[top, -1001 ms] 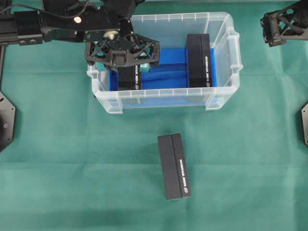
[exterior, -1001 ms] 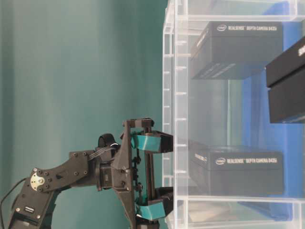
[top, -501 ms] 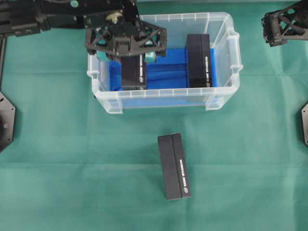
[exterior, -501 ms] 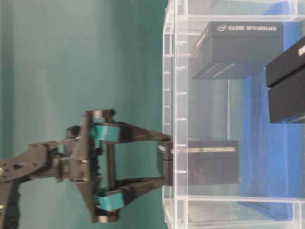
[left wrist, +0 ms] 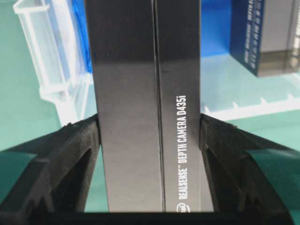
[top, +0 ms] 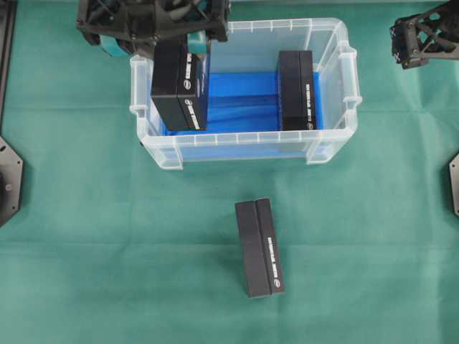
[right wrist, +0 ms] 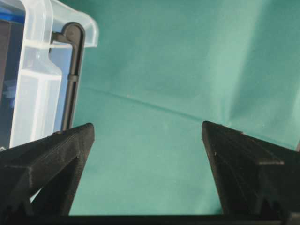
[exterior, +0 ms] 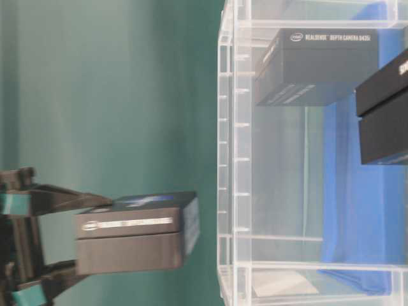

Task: Take out the box from the case.
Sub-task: 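Lift the gripped left box up out of the case, then carry the box with the left gripper to the table front-left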

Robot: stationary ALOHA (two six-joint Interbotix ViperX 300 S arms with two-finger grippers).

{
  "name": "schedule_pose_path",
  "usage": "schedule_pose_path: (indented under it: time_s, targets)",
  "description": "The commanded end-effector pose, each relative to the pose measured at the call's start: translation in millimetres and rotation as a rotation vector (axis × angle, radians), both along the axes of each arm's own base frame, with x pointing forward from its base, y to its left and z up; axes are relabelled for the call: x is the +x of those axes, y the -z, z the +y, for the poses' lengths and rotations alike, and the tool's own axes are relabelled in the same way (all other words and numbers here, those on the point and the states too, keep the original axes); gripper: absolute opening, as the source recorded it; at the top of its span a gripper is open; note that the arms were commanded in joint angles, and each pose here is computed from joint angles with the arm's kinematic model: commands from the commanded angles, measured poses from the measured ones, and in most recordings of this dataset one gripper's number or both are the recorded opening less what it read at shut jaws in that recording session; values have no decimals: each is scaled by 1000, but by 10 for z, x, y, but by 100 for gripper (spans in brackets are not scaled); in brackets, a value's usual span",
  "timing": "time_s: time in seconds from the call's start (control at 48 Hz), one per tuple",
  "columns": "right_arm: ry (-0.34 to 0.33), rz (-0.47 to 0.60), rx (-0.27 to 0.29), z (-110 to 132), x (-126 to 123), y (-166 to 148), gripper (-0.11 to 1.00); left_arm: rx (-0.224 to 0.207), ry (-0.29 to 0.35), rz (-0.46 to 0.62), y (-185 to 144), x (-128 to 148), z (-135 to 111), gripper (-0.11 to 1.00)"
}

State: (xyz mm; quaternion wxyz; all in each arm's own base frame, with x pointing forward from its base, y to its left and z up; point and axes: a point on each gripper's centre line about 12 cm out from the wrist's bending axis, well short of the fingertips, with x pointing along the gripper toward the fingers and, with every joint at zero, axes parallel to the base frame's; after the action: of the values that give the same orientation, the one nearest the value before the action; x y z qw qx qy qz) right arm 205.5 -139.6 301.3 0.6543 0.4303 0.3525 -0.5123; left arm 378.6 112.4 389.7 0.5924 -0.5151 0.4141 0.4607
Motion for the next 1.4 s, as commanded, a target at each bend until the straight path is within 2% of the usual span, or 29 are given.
schedule_pose_path:
  time_s: [0.0, 0.813, 1.043, 1.376]
  targets:
    - [-4, -24, -15, 2, 3, -72, 94, 20, 3, -57, -285, -69, -39, 61]
    - [-4, -30, -16, 29, -26, -82, 94, 21, 19, -45, -348, -79, -113, 61]
    - [-8, -30, -18, 27, -20, -79, 94, 16, 44, -48, -354, -48, -263, 61]
    - [-7, -30, -18, 24, -22, -79, 94, -14, 42, -22, -347, -40, -699, 61]
